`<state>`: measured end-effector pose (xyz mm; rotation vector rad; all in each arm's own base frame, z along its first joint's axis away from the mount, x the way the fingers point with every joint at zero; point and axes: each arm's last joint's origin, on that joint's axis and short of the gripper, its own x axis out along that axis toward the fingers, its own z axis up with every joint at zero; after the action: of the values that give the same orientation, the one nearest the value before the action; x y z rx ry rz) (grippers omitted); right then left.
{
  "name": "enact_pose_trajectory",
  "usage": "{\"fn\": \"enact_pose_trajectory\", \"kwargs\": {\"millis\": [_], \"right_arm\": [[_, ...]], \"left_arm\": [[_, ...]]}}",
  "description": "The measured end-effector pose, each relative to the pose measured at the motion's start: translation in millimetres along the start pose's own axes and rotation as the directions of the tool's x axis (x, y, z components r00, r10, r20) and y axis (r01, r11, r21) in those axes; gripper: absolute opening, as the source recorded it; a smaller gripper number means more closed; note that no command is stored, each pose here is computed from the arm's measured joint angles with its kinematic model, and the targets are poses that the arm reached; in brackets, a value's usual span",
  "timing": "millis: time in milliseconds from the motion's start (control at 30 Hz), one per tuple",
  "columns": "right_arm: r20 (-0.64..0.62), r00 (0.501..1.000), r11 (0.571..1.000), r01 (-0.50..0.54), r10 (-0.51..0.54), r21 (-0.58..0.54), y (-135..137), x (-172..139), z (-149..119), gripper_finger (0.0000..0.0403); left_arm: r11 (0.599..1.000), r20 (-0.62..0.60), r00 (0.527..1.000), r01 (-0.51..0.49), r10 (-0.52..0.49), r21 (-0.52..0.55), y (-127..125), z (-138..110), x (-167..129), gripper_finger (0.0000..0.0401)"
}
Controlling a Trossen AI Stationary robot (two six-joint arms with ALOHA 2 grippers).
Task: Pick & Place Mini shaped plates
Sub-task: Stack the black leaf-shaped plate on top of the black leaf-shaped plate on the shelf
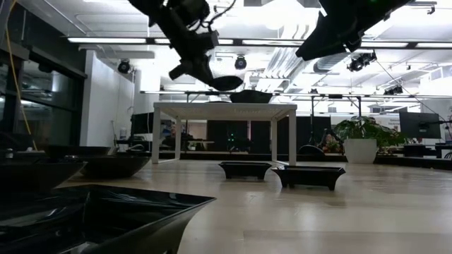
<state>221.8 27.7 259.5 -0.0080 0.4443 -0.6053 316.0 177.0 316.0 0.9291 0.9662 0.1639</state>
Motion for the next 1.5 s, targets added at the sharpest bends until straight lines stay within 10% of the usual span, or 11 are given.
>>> {"fn": "enact_pose_trajectory", "kwargs": {"millis": [1500], "right_arm": [[-0.028,0.999,0.999,-0.031,0.032,0.014,0,0,-2,0.0209]], "left_arm": [[0.995,-0.068,0.996,0.057,-0.062,-0.080,-10,-2,20,0.0030]]}}
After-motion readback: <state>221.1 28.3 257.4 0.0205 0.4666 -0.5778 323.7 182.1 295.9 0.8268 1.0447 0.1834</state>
